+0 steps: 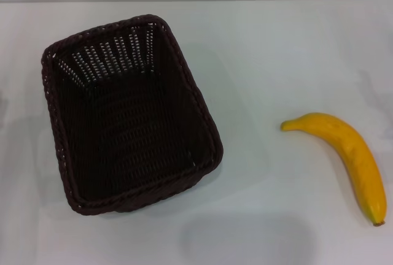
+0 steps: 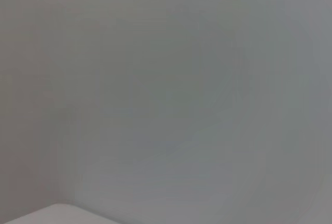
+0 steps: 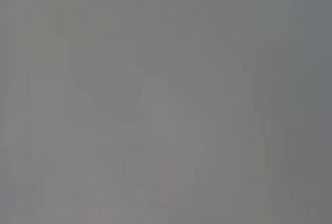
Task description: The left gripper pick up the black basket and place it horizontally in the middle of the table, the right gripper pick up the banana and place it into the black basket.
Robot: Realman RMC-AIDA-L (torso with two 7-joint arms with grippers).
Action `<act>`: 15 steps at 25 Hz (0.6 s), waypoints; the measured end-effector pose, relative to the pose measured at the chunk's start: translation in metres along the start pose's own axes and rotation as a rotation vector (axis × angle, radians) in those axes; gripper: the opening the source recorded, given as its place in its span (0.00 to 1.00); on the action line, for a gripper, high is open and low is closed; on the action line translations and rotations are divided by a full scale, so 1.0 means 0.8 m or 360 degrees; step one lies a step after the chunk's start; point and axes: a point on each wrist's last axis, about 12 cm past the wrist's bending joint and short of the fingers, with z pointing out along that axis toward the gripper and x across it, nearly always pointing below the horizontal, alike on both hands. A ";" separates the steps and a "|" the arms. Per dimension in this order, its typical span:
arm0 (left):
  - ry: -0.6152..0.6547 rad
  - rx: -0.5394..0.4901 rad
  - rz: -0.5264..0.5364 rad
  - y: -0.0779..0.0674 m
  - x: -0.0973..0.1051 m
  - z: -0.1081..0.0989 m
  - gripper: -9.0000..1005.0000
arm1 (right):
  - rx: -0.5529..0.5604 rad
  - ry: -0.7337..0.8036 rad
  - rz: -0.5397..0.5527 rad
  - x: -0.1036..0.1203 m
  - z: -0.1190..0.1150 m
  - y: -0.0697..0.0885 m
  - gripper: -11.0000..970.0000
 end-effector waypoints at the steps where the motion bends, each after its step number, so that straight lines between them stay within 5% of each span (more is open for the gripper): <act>1: 0.0000 -0.0001 0.0000 0.000 0.000 0.000 0.86 | 0.0000 0.0000 0.0000 0.000 0.000 0.000 0.86; 10: 0.0006 0.0013 -0.0009 -0.001 0.000 0.000 0.86 | -0.0001 -0.0001 0.0003 0.000 0.000 0.001 0.86; 15: -0.0008 0.0006 -0.0202 0.009 -0.012 0.014 0.86 | 0.0001 -0.0003 0.0000 0.000 0.000 0.000 0.86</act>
